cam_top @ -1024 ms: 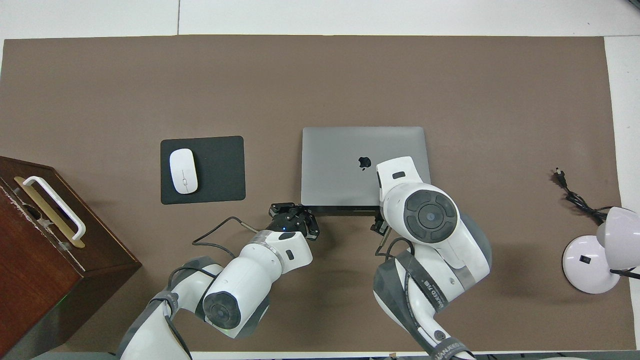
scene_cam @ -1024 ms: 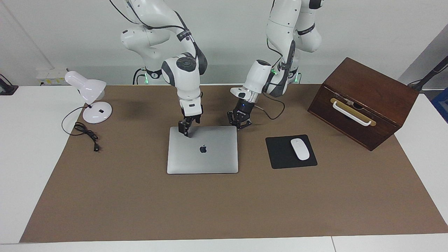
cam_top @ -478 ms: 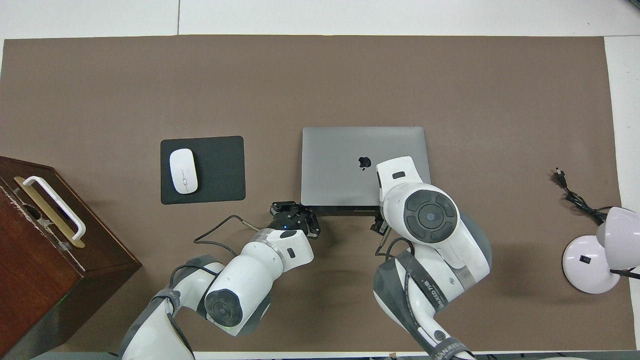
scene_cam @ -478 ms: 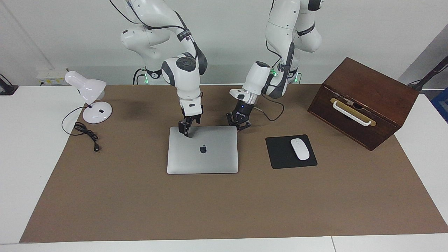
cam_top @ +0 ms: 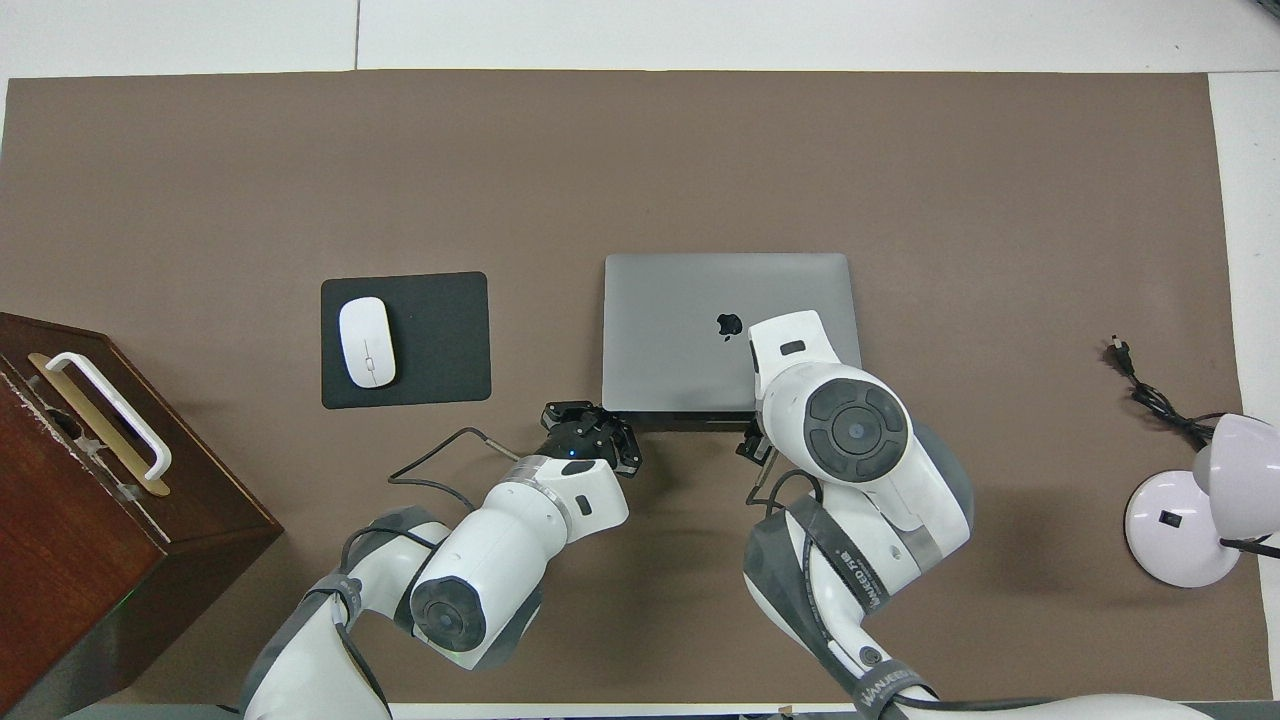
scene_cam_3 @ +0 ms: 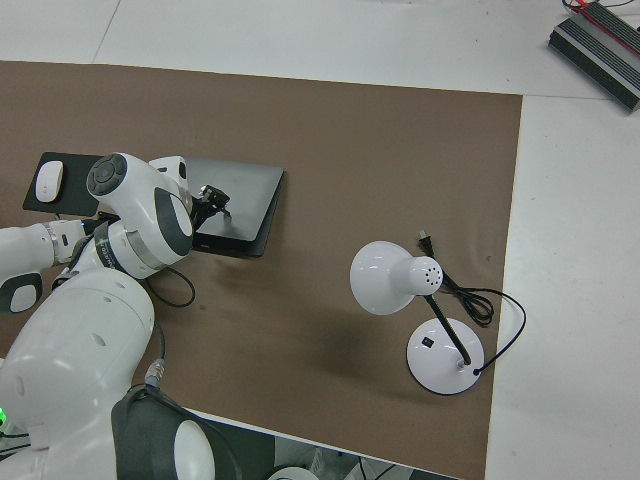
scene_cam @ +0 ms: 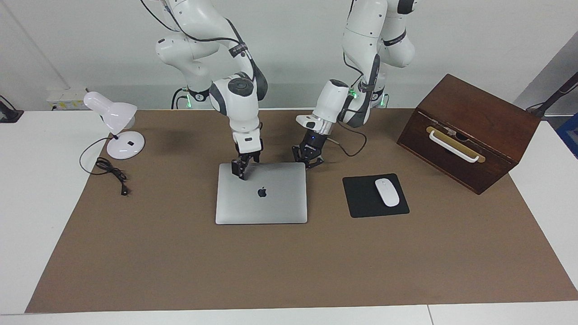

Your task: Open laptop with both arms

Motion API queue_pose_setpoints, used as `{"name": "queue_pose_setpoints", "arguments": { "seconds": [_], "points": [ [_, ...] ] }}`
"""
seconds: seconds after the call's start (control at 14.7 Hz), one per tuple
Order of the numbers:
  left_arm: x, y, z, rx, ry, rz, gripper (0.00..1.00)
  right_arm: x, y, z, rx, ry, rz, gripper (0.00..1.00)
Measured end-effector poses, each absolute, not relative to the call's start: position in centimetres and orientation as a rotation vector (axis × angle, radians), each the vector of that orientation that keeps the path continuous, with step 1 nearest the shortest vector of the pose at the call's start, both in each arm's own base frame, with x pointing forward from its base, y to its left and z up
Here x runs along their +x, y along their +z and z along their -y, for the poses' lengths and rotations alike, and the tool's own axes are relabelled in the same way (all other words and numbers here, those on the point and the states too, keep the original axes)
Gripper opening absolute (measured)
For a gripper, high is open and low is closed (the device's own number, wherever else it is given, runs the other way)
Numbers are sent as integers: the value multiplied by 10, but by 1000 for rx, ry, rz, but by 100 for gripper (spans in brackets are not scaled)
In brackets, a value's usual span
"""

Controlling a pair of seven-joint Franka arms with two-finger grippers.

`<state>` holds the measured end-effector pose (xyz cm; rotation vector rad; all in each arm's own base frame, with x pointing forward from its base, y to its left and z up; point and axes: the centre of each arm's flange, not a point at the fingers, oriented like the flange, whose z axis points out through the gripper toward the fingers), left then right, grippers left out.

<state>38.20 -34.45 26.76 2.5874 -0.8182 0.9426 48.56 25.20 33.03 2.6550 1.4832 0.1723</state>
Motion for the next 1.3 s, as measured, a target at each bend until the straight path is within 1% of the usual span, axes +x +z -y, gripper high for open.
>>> {"name": "queue_pose_setpoints", "arguments": {
  "seconds": [0.48,0.96,1.3],
  "points": [
    [382,268,344,2586,944,827,1,495,333,-249,2652,239,-1473,100],
    [382,267,344,2584,946,831,1,500,339,-248,2654,257,-1464,100],
    [382,267,344,2584,947,833,1,517,353,-248,2659,309,-1440,100]
  ]
}}
